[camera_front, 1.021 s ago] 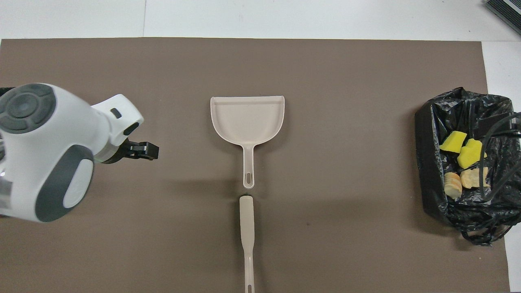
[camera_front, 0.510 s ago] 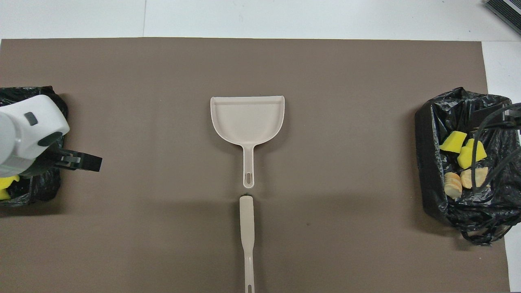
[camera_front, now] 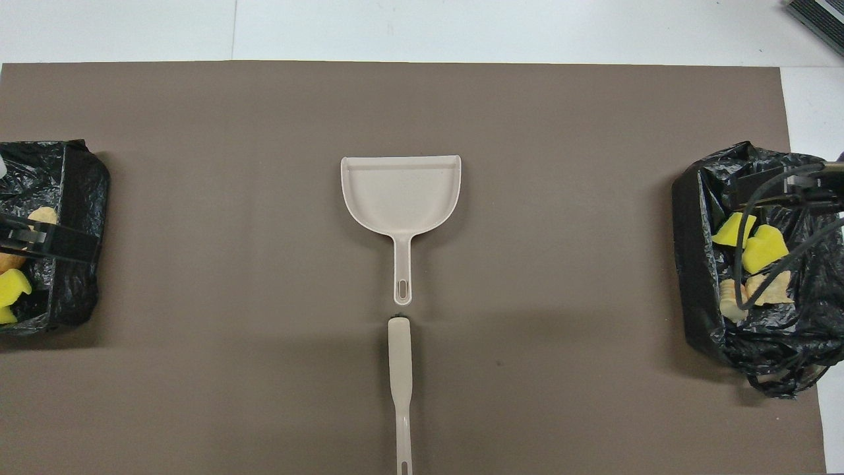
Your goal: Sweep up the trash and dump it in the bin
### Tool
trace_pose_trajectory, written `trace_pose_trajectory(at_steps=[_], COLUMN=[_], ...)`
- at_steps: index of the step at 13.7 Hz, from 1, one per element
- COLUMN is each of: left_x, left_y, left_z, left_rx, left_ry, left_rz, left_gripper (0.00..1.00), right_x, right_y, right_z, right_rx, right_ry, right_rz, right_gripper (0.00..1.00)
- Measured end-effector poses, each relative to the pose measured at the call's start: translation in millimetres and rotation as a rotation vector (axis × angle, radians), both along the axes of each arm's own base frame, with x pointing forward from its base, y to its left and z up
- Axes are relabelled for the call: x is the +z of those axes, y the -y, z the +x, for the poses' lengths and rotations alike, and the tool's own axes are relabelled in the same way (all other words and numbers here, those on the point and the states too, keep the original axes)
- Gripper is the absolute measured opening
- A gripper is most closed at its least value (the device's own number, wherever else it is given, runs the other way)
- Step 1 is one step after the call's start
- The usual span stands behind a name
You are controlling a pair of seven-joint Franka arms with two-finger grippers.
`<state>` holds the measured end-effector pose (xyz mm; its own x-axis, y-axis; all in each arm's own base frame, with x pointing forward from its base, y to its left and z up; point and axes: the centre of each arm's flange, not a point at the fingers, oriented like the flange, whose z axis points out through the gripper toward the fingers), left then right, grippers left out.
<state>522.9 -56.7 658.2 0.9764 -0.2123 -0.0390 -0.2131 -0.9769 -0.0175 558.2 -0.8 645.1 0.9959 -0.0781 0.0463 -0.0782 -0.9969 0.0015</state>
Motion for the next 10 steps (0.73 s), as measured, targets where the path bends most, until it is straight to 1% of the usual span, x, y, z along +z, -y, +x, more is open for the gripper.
trace_pose_trajectory(at_steps=[3,10], left_x=[2,10], left_y=[-11,-15], left_z=[7,3], left_rx=[0.024,0.031], left_ry=[-0.001,0.012], left_rz=[-0.026,-0.028], left_gripper=[1.00,1.00], right_x=[-1,-2], right_y=[-1,-13], right_z=[0.0,-0.3], right_rx=[0.002,0.024], right_ry=[-0.002,-0.005], right_rz=[0.000,0.000], right_gripper=[1.00,1.00])
